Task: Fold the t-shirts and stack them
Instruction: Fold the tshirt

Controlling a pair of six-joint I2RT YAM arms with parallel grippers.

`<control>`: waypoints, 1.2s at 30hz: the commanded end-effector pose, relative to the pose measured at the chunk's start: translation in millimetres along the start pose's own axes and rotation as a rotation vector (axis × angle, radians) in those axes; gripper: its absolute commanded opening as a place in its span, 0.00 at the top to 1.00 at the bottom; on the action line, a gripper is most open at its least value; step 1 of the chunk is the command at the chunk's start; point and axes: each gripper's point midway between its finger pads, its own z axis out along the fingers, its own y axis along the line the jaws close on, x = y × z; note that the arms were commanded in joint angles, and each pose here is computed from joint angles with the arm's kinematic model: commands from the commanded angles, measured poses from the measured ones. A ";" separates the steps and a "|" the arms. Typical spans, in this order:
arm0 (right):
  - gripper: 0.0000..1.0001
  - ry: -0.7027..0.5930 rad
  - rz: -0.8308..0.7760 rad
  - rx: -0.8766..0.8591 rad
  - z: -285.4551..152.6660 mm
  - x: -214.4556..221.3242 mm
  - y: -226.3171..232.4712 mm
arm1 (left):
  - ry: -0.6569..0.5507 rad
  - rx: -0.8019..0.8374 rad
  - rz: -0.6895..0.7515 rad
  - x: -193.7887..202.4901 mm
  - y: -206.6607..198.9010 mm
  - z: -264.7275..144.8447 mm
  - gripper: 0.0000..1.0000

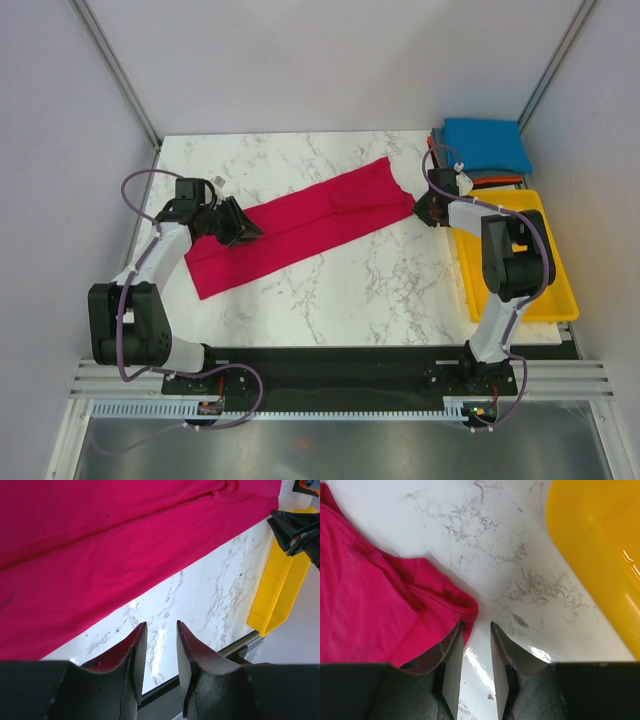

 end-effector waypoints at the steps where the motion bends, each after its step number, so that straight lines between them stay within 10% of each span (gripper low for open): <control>1: 0.64 -0.042 0.019 -0.046 4.5 -14.1 16.7 | 0.004 -0.001 0.059 -2.8 5.3 4.1 0.63; 20: 1.00 -0.086 -0.097 -0.038 68.8 -47.1 29.4 | -0.076 -0.060 0.131 -29.3 4.5 -2.8 0.64; 28: 0.99 -0.074 -0.142 -0.081 108.8 -78.4 54.0 | 0.025 -0.125 0.127 0.1 19.7 15.2 0.64; 36: 0.70 -0.035 -0.128 -0.213 54.0 -85.5 82.3 | 0.172 -0.153 0.058 45.3 37.7 49.0 0.64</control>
